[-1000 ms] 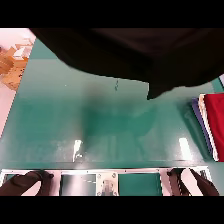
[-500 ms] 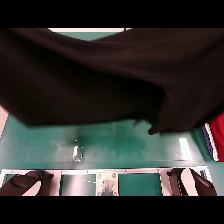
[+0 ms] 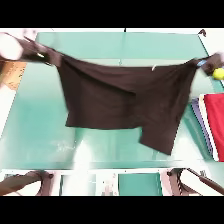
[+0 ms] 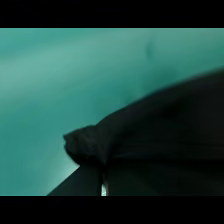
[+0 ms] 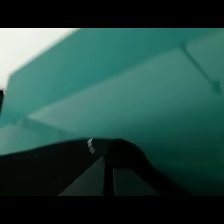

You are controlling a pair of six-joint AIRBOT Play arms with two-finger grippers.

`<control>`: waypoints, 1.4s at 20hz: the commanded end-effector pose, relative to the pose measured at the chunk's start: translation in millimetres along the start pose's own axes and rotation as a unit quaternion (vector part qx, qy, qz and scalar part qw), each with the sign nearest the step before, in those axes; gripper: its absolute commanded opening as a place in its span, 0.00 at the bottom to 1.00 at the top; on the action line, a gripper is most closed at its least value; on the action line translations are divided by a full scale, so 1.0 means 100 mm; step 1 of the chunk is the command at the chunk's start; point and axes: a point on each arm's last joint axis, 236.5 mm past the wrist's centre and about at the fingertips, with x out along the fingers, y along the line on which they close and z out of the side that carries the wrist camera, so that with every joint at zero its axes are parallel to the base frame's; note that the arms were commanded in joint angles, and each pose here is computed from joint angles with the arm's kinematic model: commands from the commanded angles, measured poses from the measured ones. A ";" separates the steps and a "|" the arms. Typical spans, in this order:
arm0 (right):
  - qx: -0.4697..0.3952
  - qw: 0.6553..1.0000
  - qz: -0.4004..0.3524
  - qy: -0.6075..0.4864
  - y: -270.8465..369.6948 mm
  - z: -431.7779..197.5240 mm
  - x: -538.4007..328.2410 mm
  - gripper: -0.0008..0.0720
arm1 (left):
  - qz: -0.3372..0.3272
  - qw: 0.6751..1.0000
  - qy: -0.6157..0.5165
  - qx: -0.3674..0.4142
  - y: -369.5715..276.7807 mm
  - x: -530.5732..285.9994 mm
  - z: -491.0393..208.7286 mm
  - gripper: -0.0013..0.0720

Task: Fold the shirts.

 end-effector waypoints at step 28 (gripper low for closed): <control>0.124 0.979 -0.102 0.123 -1.74 -0.57 -0.35 0.04 | -0.146 0.906 0.304 -0.255 -0.33 0.43 -2.77 0.59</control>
